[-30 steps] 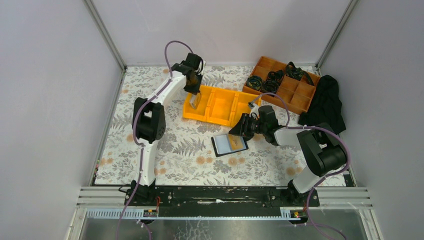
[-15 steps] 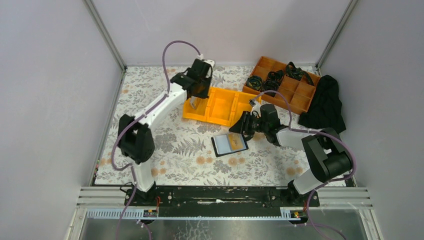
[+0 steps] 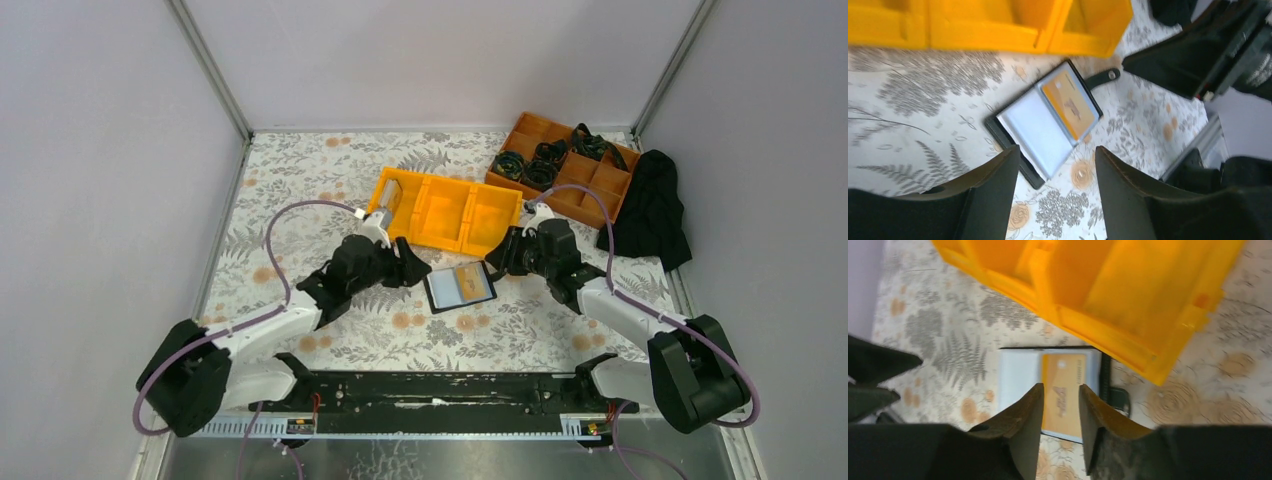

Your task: Take the credit cards out of the card holder

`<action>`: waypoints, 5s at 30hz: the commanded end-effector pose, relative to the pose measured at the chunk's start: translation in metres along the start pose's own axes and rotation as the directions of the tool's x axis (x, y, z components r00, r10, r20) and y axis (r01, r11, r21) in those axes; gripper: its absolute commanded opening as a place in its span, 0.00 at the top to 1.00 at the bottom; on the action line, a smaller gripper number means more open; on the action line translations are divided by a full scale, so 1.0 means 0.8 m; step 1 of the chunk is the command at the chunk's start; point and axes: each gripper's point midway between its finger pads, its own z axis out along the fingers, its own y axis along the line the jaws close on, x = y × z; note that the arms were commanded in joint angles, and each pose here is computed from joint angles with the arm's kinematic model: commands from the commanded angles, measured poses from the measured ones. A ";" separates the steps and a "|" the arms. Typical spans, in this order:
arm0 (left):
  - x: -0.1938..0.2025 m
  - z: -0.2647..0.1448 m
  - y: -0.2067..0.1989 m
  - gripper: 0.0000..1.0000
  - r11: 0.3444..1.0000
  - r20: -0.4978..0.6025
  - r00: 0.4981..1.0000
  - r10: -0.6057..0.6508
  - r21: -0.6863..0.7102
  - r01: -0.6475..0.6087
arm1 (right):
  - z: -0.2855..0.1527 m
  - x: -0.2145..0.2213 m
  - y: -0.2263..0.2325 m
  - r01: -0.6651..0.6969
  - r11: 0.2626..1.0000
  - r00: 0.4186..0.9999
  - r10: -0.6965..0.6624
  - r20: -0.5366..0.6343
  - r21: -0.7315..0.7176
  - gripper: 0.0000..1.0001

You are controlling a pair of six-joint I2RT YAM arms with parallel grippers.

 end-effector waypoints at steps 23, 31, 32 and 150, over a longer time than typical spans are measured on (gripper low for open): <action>0.103 0.072 -0.028 0.61 0.895 -0.200 0.921 -0.334 0.239 0.377 | -0.009 0.083 -0.061 -0.022 0.987 0.985 0.049 -0.164 0.161 1.00; 0.134 0.086 0.005 0.61 0.933 -0.231 0.919 -0.320 0.094 0.349 | -0.022 0.095 -0.049 -0.007 0.994 0.986 0.026 -0.165 0.112 1.00; 0.135 0.088 0.007 0.62 0.933 -0.230 0.918 -0.322 0.085 0.349 | -0.022 0.097 -0.048 -0.006 0.994 0.986 0.024 -0.167 0.107 1.00; 0.106 0.144 -0.070 0.54 0.788 -0.308 0.874 -0.377 0.388 0.477 | 0.030 0.131 -0.040 -0.021 0.996 0.957 0.043 -0.288 0.081 1.00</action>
